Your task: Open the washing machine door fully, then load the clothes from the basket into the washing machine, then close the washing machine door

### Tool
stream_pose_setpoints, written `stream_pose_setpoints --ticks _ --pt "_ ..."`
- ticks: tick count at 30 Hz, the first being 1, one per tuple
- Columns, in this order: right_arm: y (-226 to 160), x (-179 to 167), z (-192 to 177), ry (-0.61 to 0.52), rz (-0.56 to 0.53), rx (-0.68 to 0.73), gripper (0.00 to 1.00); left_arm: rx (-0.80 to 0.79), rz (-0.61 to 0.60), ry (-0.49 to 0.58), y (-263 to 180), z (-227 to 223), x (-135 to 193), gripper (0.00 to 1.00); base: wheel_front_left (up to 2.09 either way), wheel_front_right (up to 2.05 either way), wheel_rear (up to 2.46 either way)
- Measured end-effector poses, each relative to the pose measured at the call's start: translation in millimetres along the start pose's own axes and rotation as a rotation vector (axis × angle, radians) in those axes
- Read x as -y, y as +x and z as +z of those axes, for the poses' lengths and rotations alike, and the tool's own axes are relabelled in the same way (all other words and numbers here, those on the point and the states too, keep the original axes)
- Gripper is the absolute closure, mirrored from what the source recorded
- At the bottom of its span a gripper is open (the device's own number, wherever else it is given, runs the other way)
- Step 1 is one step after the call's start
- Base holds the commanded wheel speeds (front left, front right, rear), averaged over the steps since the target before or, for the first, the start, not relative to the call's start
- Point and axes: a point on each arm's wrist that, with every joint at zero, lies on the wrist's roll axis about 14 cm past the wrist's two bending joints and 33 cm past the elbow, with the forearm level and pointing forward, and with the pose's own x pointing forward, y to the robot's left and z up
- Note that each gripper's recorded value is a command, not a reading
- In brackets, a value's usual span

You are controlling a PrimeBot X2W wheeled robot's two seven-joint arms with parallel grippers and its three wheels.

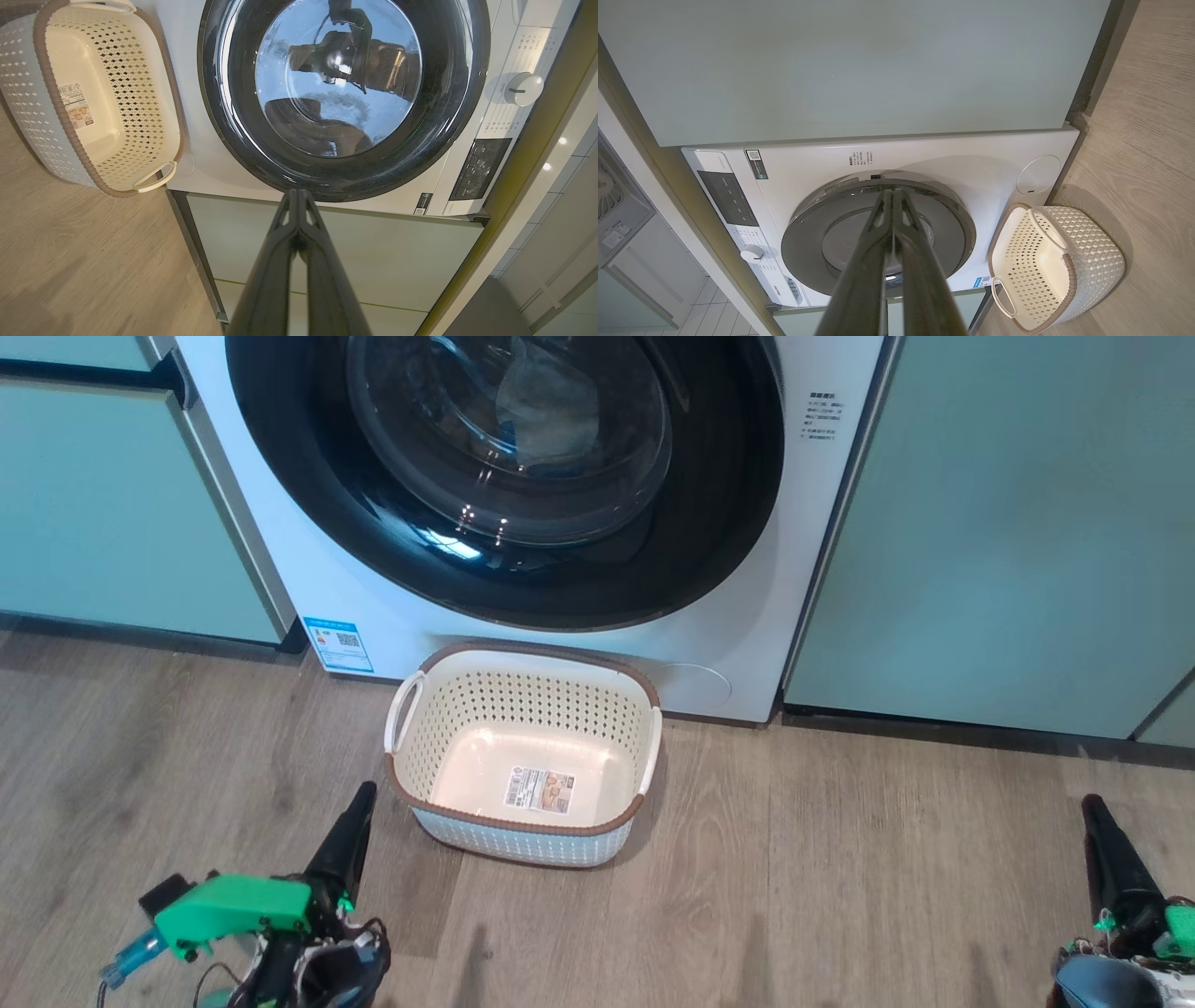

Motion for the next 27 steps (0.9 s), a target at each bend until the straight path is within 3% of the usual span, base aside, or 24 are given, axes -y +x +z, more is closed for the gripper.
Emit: stream_pose_setpoints --ticks 27 --pt "-0.1 0.1 -0.5 0.002 0.0 -0.005 1.0 0.0 0.0 -0.001 0.0 -0.2 0.0 1.0 0.0 0.0 0.0"
